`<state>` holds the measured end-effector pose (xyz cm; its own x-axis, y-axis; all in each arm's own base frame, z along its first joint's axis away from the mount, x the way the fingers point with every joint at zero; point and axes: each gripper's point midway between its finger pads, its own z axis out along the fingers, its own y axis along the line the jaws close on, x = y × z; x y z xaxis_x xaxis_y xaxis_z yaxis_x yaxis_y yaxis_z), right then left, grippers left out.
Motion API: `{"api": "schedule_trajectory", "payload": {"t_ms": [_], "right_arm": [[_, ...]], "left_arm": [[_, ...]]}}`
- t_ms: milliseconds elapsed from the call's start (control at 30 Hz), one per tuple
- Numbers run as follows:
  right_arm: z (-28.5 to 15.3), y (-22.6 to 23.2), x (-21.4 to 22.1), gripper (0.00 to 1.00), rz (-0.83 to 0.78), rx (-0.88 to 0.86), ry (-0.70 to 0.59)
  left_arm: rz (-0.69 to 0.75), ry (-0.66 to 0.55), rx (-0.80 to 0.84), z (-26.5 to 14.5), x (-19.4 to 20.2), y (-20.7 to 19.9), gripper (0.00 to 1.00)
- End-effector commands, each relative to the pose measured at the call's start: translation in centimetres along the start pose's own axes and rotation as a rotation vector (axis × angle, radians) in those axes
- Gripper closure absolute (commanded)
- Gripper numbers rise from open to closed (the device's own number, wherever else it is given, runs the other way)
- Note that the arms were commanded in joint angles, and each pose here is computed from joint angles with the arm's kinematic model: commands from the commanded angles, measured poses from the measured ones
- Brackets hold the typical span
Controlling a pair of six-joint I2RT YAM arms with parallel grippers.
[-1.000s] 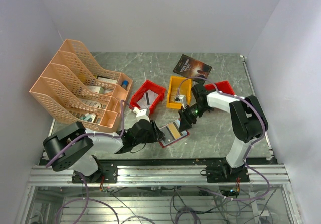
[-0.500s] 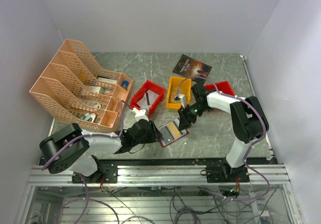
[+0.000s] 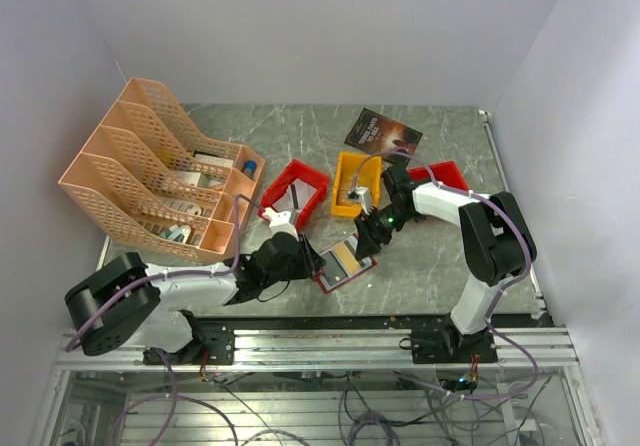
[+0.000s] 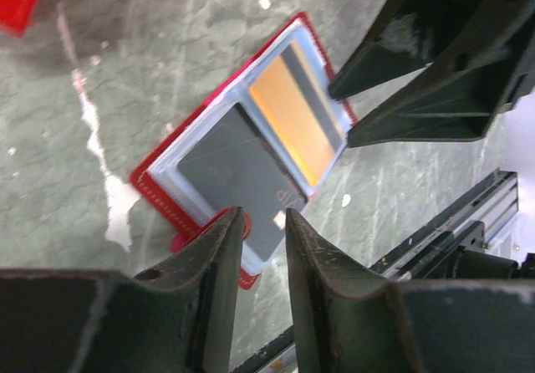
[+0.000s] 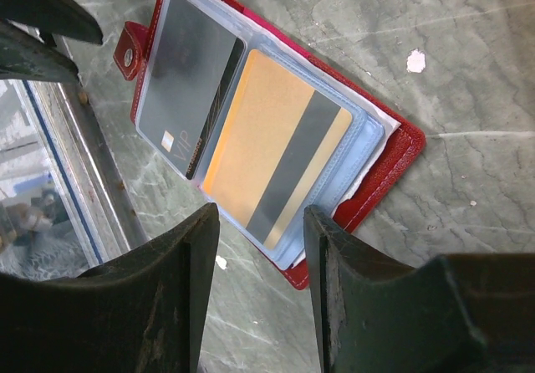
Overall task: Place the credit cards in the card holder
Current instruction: Insert the credit card into the card holder.
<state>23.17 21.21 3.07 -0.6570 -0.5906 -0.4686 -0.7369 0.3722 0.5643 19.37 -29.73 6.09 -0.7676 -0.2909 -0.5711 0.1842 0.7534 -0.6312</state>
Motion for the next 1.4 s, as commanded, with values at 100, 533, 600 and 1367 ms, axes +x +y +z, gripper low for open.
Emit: {"api": "schedule_trajectory", "payload": {"t_ms": [100,533,600,1367], "right_arm": [[0.0,-0.3,-0.5,0.55,-0.023,0.014,-0.003],[0.0,-0.3,-0.4,0.55,-0.02,0.008,0.001],[0.1,-0.3,-0.3,0.54,-0.019,0.006,0.002],[-0.2,0.4,-0.7,0.49,-0.014,-0.044,-0.024]], "left_arm": [[-0.007,-0.036,0.128,1.8,-2.2,-4.9,0.73],[0.033,0.008,0.09,6.2,-1.7,-4.6,0.81],[0.034,0.021,0.085,6.7,-1.3,-4.2,0.81],[0.04,0.099,-0.023,7.2,1.5,0.3,0.92]]}}
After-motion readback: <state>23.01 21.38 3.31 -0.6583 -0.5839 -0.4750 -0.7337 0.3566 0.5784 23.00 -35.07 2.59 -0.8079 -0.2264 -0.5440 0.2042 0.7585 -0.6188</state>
